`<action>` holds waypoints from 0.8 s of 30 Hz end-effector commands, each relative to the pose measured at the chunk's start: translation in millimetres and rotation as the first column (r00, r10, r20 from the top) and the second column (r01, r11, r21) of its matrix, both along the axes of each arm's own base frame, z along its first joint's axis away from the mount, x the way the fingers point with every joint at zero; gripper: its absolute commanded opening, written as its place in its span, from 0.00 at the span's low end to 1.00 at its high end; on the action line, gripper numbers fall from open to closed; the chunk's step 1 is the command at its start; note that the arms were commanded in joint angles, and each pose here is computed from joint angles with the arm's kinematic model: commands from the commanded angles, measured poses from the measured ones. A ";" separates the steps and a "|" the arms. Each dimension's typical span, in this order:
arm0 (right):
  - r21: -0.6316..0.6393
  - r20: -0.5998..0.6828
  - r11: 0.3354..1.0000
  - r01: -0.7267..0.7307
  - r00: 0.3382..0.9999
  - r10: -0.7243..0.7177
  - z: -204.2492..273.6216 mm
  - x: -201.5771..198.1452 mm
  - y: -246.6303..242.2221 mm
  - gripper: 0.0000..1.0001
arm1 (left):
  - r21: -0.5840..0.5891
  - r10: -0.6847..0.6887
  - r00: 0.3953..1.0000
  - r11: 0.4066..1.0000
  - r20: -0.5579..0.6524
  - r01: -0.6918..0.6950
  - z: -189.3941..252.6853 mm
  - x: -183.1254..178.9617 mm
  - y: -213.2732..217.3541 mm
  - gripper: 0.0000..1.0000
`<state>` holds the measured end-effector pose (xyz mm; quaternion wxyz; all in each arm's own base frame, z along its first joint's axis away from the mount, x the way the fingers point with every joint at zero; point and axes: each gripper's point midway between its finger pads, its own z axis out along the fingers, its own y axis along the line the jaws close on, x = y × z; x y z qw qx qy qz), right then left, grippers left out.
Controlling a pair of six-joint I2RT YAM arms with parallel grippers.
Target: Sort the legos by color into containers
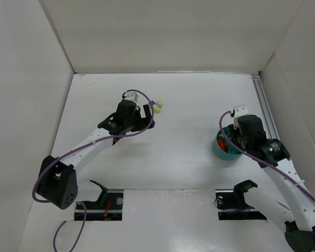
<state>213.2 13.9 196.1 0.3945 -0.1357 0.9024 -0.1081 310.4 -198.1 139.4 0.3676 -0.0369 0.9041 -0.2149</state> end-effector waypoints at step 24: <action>0.187 -0.145 0.978 -0.091 0.982 0.119 -49.1 -23.4 35.4 0.18 | -0.037 0.020 0.999 0.999 0.049 -0.019 30.9 18.3 -8.0 1.00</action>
